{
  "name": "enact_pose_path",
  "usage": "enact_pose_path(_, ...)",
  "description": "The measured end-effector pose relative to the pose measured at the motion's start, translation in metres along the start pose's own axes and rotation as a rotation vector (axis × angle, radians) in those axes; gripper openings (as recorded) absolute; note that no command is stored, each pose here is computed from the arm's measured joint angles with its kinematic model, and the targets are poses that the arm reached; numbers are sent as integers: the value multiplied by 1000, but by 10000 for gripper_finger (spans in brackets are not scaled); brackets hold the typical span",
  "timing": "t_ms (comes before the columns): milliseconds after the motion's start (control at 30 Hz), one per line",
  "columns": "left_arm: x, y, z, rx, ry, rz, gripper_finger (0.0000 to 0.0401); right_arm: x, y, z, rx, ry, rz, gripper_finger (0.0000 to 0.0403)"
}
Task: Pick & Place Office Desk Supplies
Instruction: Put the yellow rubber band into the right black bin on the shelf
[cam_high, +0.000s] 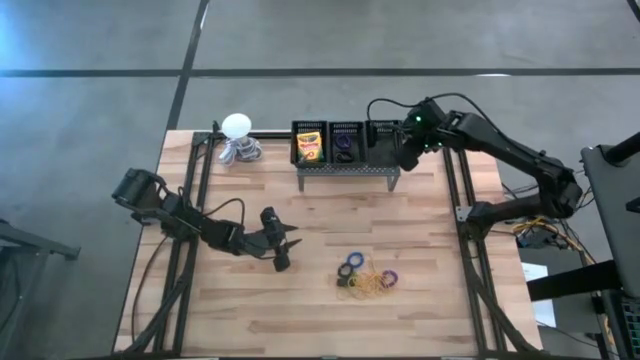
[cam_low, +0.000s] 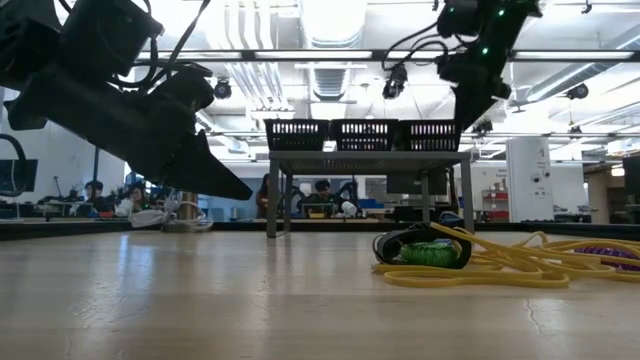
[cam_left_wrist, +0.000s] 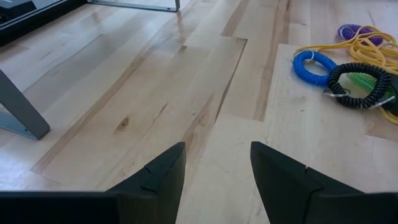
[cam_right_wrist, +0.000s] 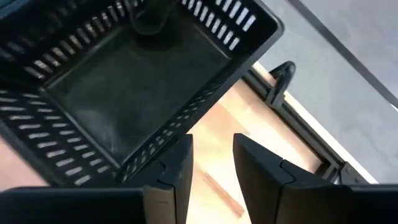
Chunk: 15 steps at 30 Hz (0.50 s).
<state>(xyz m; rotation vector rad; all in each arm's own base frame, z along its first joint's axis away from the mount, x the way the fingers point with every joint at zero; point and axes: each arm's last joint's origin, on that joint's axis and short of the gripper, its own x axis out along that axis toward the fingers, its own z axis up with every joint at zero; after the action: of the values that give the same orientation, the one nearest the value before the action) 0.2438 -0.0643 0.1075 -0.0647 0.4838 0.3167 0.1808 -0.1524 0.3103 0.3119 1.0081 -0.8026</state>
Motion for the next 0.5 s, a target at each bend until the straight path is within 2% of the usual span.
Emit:
enact_pose_path(133,0,0,0,0,0,0,186,-17,1,-7,38,-28,2,106)
enact_pose_path(233,0,0,0,0,0,0,186,-32,11,-15,26,-79,40,101)
enact_pose_path(367,0,0,0,0,0,0,186,-44,37,-33,-28,-146,143,95)
enact_pose_path(500,0,0,0,-1,0,1,186,-42,78,-59,-120,-223,305,93)
